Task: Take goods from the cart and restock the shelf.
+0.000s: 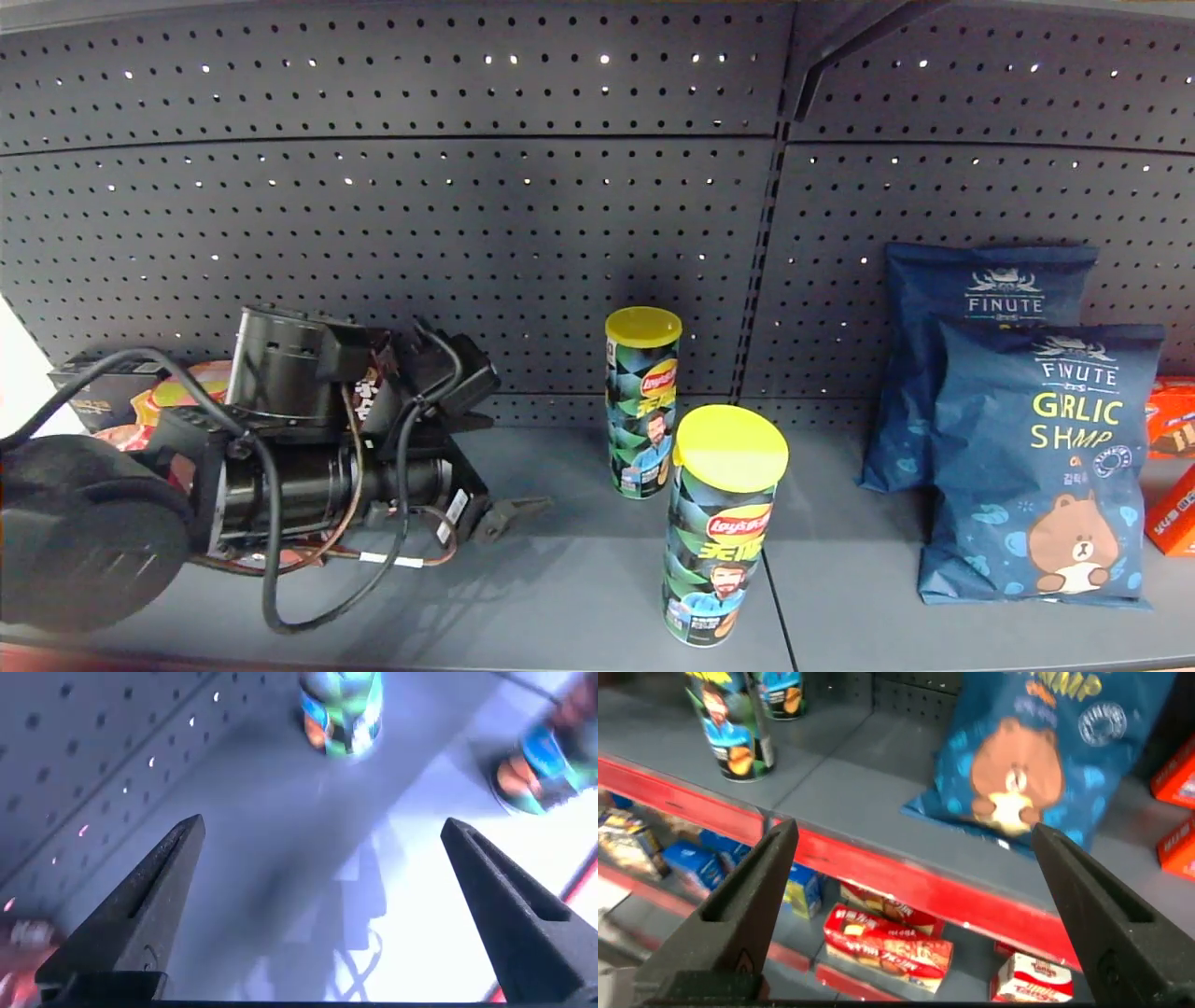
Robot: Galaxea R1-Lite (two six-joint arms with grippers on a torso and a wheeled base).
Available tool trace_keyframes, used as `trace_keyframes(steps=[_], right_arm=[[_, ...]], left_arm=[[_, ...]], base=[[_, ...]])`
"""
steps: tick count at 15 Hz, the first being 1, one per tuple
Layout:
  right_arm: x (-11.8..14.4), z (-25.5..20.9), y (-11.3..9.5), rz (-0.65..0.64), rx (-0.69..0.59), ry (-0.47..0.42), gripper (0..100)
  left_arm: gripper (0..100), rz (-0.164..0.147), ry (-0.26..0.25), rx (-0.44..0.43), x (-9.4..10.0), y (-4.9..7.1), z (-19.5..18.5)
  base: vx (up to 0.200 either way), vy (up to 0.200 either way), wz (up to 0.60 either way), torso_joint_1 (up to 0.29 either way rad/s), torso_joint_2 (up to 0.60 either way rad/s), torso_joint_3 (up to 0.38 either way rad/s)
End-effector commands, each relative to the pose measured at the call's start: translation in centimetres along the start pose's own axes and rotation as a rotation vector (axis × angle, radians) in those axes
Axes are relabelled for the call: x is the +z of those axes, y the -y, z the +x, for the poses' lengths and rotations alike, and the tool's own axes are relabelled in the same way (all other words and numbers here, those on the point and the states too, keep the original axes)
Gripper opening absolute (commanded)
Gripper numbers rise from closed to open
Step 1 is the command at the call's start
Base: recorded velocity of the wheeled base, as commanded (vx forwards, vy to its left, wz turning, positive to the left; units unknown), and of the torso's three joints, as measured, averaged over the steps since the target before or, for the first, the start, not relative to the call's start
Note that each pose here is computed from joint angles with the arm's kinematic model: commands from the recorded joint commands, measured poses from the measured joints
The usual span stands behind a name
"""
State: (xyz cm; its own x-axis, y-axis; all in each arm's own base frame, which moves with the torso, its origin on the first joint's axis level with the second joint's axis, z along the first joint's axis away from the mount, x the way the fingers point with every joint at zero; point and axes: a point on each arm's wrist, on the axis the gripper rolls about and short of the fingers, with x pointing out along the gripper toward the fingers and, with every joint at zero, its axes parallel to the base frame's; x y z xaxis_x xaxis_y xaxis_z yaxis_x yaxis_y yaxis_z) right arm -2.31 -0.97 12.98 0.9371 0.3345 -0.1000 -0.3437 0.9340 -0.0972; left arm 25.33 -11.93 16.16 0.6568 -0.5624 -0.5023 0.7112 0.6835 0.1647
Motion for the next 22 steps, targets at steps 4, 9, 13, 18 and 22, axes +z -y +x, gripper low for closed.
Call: trace_keyframes(steps=[4,9,13,18,22], right_arm=[[7.2,12.9,-0.7,0.051,0.119,-0.321,100],[6.4,17.4,-3.1,0.075,0.098,-0.452,100],[7.3,20.2,-4.6,0.051,0.113,-0.473,100],[6.2,22.1,-5.7,0.029,0.118,-0.543,100],[5.8,22.7,-6.4,0.055,0.130,-0.566,100]], left_arm=[[100,0.012,0.004,0.112,-0.5,1.0,-2.8],[100,0.012,0.015,0.118,-2.1,1.5,-2.8],[100,0.016,0.029,0.132,-0.9,1.0,-2.5],[100,0.010,-0.012,0.116,-1.8,1.4,-2.3],[100,0.019,-0.030,0.086,-2.4,2.2,-2.2]], base=[[0.000,0.000,0.00,0.000,0.00,0.000],[0.000,0.000,0.00,0.000,0.00,0.000],[0.000,0.000,0.00,0.000,0.00,0.000],[0.000,0.000,0.00,0.000,0.00,0.000],[0.000,0.000,0.00,0.000,0.00,0.000]])
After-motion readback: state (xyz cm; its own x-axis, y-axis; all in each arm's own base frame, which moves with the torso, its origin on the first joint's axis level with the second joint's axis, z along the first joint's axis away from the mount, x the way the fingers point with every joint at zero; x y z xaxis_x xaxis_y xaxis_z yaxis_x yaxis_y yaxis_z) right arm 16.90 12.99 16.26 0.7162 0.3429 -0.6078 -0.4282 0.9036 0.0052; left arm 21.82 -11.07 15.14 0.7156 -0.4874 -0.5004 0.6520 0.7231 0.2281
